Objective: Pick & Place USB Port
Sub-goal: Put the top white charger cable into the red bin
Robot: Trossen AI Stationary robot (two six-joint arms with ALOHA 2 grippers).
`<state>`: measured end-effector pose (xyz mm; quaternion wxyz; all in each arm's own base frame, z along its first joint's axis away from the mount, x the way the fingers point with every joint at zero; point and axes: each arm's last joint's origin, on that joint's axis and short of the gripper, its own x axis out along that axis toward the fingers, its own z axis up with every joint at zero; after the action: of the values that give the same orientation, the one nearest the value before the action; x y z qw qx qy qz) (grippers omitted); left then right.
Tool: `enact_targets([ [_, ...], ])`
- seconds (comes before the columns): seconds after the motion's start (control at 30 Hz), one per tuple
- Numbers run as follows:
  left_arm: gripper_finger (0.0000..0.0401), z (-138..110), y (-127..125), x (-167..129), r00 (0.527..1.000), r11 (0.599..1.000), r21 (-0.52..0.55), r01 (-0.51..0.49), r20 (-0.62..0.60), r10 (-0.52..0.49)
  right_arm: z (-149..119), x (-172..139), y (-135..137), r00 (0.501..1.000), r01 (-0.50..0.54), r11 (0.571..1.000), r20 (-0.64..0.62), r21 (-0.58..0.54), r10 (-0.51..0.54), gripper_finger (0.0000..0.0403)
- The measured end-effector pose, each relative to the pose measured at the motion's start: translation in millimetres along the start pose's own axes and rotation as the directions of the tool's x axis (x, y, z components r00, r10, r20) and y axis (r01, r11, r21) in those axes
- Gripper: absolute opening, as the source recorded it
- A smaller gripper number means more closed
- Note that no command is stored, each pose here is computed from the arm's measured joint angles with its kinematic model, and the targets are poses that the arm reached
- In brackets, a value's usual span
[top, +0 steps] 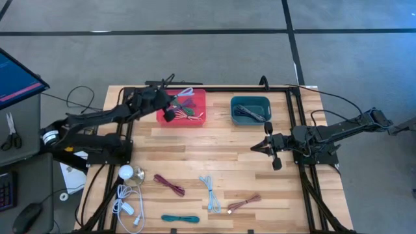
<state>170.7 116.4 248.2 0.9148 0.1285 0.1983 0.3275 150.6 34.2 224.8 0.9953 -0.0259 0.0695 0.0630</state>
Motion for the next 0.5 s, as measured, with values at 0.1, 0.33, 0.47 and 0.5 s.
enact_targets([
  [0.1, 0.0012, -8.6, 2.9, 12.8, 0.999, 0.999, -0.037, 0.036, -0.033, -0.037, 0.0, -0.1, -0.3, 1.0, 0.009, 1.0, 0.0, 0.0, -0.009, 0.0008],
  [0.33, 0.0012, -28.1, 1.2, 38.7, 0.99, 0.996, -0.063, 0.067, -0.123, -0.074, 0.0, -0.1, -0.3, 1.0, 0.01, 1.0, 0.0, 0.0, -0.01, 0.0008],
  [0.47, 0.0012, -38.3, 0.0, 48.7, 0.981, 0.995, -0.071, 0.07, -0.174, -0.081, 0.0, -0.1, -0.3, 1.0, 0.01, 1.0, 0.0, 0.0, -0.01, 0.0008],
  [0.5, 0.0012, -40.7, 0.1, 50.6, 0.979, 0.995, -0.079, 0.067, -0.185, -0.081, 0.0, 0.0, -0.3, 1.0, 0.01, 1.0, 0.0, 0.0, -0.01, 0.0008],
])
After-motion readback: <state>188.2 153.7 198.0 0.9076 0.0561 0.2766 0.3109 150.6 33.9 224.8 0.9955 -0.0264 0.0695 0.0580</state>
